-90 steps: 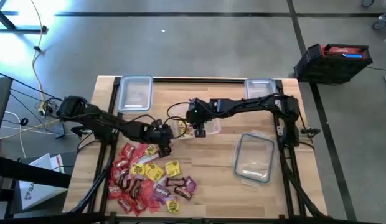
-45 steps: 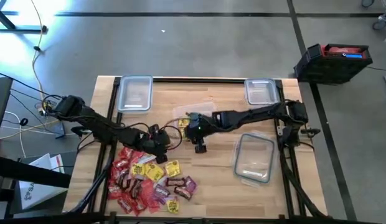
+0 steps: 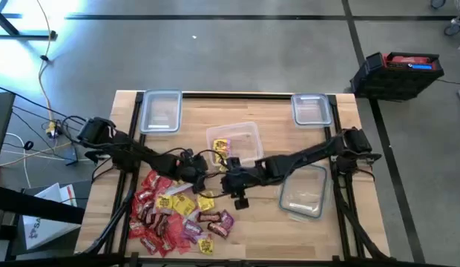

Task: Sort candy
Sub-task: Put the yellow candy into the center transparent bin

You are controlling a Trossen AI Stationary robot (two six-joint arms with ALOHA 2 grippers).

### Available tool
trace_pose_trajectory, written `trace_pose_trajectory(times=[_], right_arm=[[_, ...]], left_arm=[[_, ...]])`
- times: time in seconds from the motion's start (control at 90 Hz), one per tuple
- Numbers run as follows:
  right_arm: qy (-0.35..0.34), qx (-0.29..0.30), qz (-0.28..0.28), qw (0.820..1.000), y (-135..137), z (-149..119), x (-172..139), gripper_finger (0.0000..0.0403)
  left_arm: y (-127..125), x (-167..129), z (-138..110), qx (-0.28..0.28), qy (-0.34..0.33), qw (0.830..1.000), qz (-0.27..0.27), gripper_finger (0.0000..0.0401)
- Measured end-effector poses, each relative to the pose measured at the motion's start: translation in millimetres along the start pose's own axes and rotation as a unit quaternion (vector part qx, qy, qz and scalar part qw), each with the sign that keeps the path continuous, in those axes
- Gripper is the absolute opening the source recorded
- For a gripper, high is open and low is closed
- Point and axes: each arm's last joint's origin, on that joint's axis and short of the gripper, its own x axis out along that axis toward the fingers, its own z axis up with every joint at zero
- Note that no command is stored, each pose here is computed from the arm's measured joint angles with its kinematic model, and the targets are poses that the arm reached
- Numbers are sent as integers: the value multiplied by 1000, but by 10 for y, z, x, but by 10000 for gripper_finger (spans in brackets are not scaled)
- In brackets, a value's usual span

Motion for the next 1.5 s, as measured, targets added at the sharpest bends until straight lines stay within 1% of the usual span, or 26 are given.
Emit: trace_pose_trajectory(times=[0.078,0.167,0.244,0.367,0.4,0.444,0.533,0.6,0.678,0.8,0.856,0.922,1.011,1.089,1.256,1.367,1.5], right_arm=[[14,10,0,1000,68,-27,-10,124],[68,13,-7,998,142,-126,-60,124],[108,29,-20,994,194,-194,-133,124],[172,48,-30,983,266,-321,-189,124],[191,50,-41,979,275,-362,-203,124],[214,56,-62,973,282,-411,-224,124],[241,72,-93,963,297,-488,-250,124],[231,80,-92,965,331,-546,-201,124],[203,88,-69,973,391,-633,-98,124],[149,113,-24,982,460,-854,86,124],[120,130,-13,984,461,-960,158,124],[87,151,-5,985,447,-1081,221,124],[47,178,3,983,426,-1205,267,124],[22,197,6,980,404,-1289,285,124],[12,213,9,977,401,-1401,290,124],[13,213,10,977,401,-1413,289,124],[8,213,11,977,403,-1398,289,124]], left_arm=[[-16,38,-6,-7,1,1000,1,174],[-41,34,-22,-2,2,1000,-3,153],[-58,0,-40,5,6,1000,-11,115],[-36,-95,-61,6,21,999,-24,35],[-22,-138,-69,4,27,999,-26,20],[-2,-209,-89,1,35,999,-25,13],[61,-391,-154,0,44,999,-18,18],[72,-557,-88,-17,-4,1000,-26,16],[97,-727,-4,-28,-69,997,-30,7],[142,-901,168,-31,-169,984,-37,4],[164,-925,270,-29,-205,977,-42,4],[196,-900,376,-22,-229,972,-56,3],[266,-832,547,-30,-266,961,-66,1],[365,-703,649,-28,-272,960,-58,1],[593,-378,786,-38,-253,963,-81,0],[717,-160,797,-36,-215,975,-55,0],[800,-18,887,-21,-205,978,-37,8]])
